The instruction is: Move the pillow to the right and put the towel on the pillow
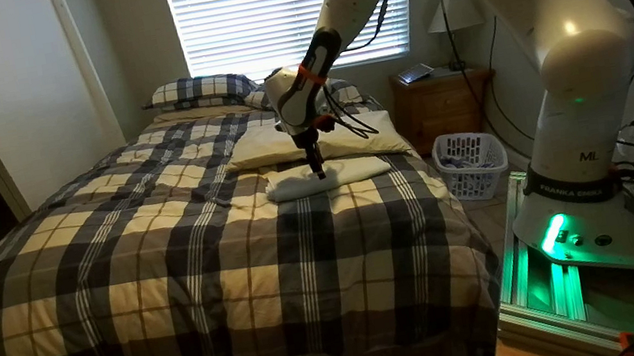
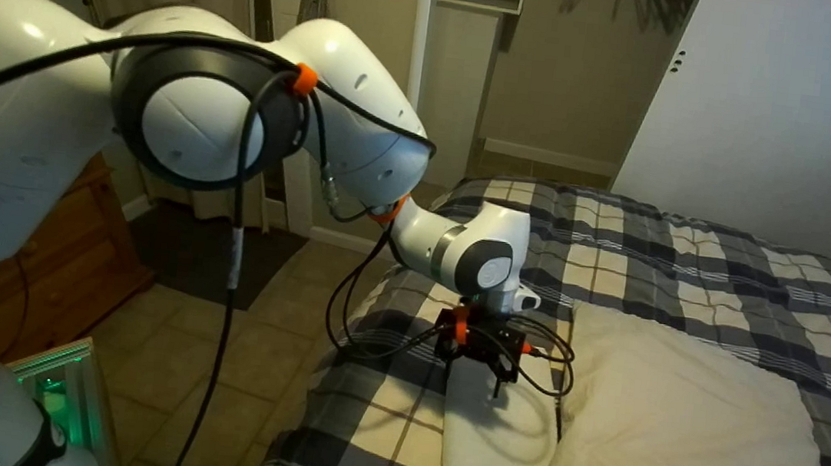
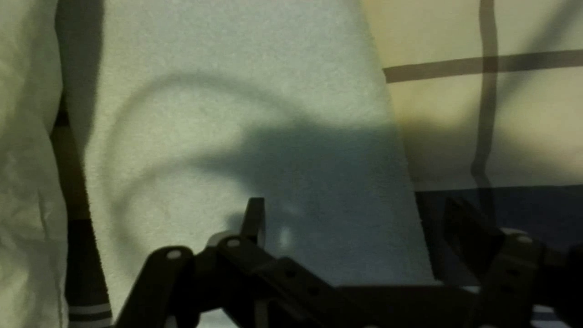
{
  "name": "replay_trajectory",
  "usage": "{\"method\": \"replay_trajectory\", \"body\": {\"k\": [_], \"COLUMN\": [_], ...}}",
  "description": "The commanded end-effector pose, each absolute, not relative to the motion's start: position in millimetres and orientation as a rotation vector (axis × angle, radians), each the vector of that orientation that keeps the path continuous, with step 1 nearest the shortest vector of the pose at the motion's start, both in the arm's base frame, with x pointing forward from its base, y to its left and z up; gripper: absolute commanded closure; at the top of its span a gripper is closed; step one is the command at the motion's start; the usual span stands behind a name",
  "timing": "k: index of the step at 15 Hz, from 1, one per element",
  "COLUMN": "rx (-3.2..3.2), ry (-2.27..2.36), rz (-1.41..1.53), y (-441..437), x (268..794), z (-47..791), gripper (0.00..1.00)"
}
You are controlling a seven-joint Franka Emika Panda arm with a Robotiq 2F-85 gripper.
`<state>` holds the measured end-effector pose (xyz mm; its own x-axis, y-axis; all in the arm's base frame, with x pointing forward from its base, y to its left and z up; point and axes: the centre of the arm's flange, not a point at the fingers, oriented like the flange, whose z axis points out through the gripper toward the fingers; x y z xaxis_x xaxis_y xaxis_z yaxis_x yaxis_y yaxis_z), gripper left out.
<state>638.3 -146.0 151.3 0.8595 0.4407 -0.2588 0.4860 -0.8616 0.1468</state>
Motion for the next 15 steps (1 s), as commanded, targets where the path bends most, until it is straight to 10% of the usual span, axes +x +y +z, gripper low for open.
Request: {"method": "replay_trajectory", "body": {"k": [1, 14, 15], "rx": [2.836, 2.796, 2.794], "ry": [0.729, 0.787, 0.785], "rz": [-0.38, -0.492, -0.492], "y": [-143.0, -139.4, -139.8], "x": [646.4, 664.2, 665.2], "z": [144.2, 114.1, 113.3], "gripper": [0.0, 0.0, 0.25]}}
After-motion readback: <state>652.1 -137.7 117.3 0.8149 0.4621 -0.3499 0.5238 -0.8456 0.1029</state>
